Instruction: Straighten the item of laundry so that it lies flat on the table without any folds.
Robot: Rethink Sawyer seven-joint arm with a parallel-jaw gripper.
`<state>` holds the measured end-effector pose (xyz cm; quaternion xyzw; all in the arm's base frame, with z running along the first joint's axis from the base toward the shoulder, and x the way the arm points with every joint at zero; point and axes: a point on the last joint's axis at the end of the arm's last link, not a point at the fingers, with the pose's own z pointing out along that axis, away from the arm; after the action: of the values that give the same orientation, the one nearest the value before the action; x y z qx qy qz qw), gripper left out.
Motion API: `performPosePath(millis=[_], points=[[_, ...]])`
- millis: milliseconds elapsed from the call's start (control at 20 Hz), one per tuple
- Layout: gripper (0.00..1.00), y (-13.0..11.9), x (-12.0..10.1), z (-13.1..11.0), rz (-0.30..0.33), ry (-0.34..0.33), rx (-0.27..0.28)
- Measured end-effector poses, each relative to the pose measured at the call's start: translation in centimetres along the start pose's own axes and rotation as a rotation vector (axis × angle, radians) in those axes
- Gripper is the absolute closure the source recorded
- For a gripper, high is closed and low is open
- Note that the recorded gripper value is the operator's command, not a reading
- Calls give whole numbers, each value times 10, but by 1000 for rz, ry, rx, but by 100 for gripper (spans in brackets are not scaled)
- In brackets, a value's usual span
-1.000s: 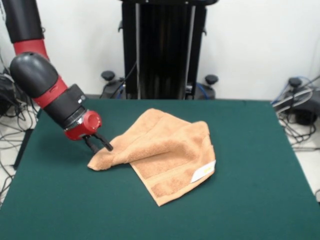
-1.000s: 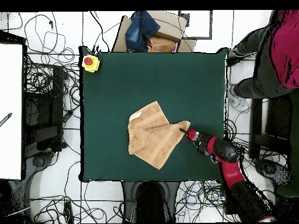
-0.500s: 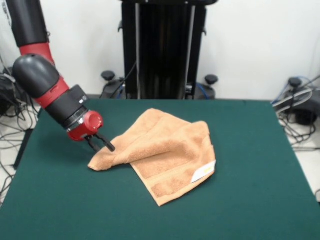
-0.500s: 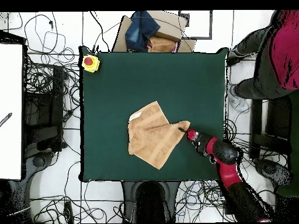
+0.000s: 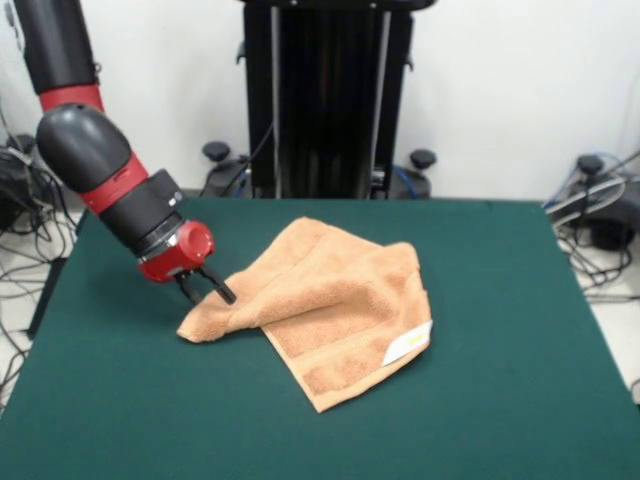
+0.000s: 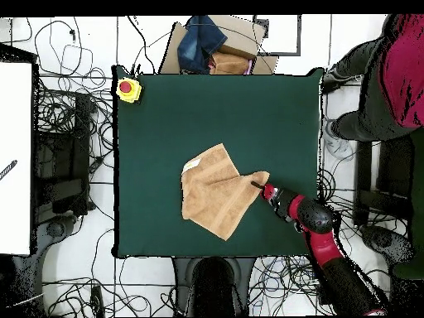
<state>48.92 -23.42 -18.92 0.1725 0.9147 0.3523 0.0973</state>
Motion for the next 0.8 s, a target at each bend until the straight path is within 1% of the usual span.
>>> performPosePath(millis=[150, 400, 450, 600, 700, 800], points=[[0, 2, 1, 1, -16, -5, 12], [0, 3, 2, 1, -24, -10, 20], [100, 4, 1, 3, -32, -11, 28], [100, 4, 2, 6, -38, -11, 35], [100, 11, 4, 22, -52, -15, 42], [100, 15, 4, 27, -60, -18, 45]])
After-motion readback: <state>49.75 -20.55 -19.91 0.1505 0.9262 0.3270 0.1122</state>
